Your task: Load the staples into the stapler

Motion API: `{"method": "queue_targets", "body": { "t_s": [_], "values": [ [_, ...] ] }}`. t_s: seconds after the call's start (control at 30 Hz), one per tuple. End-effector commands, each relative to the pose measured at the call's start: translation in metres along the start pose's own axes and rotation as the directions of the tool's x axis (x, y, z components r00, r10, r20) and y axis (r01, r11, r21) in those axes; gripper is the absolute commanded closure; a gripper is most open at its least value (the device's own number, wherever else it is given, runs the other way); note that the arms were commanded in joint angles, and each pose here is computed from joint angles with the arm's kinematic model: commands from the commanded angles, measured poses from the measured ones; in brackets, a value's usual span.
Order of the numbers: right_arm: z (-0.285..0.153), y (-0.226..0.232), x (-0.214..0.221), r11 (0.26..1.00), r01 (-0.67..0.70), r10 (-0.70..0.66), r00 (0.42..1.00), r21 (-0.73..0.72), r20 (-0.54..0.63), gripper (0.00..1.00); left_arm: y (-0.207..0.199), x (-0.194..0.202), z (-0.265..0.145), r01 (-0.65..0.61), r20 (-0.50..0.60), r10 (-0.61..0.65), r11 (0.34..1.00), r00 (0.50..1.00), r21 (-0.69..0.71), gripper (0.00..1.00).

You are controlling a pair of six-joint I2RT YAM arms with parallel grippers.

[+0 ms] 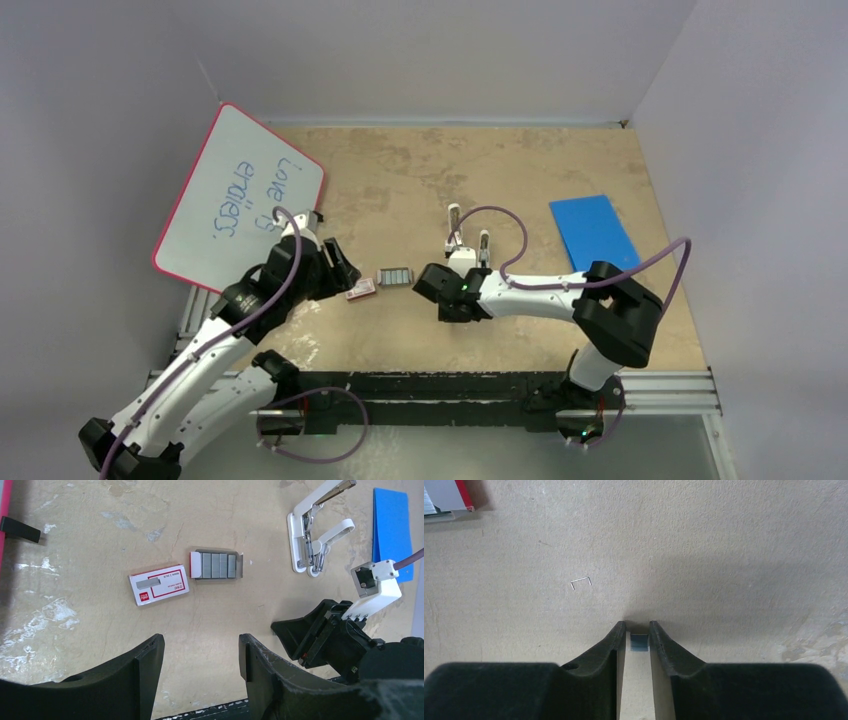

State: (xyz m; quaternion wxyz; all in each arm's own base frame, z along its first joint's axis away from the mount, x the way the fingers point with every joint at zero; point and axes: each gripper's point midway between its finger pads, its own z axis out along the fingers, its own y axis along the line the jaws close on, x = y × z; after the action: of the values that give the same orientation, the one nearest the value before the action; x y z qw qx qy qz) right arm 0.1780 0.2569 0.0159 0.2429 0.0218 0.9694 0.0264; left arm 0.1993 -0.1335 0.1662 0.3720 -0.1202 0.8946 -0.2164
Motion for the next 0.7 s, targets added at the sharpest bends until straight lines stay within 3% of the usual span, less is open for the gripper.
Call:
{"method": "queue_targets", "body": {
  "t_s": [0.0,0.23,0.5,0.67],
  "values": [
    [-0.002,0.002,0.000,0.999,-0.033,0.033,0.999,0.000,0.006,0.68,-0.013,-0.015,0.001,-0.015,0.039,0.014,0.999,0.999,0.041,0.44],
    [-0.002,0.001,0.006,0.997,-0.071,0.071,0.997,0.027,-0.028,0.62,-0.014,-0.014,0.003,-0.018,0.037,0.016,0.999,0.999,0.040,0.44],
    [0.001,0.001,0.006,0.995,-0.077,0.079,0.996,0.056,-0.034,0.74,-0.013,-0.014,0.001,-0.018,0.044,0.016,0.999,0.999,0.045,0.44],
    [-0.001,0.001,0.005,0.996,-0.064,0.066,0.997,0.069,-0.037,0.73,-0.013,-0.014,0.001,-0.017,0.044,0.015,0.999,0.999,0.046,0.44]
  ]
}}
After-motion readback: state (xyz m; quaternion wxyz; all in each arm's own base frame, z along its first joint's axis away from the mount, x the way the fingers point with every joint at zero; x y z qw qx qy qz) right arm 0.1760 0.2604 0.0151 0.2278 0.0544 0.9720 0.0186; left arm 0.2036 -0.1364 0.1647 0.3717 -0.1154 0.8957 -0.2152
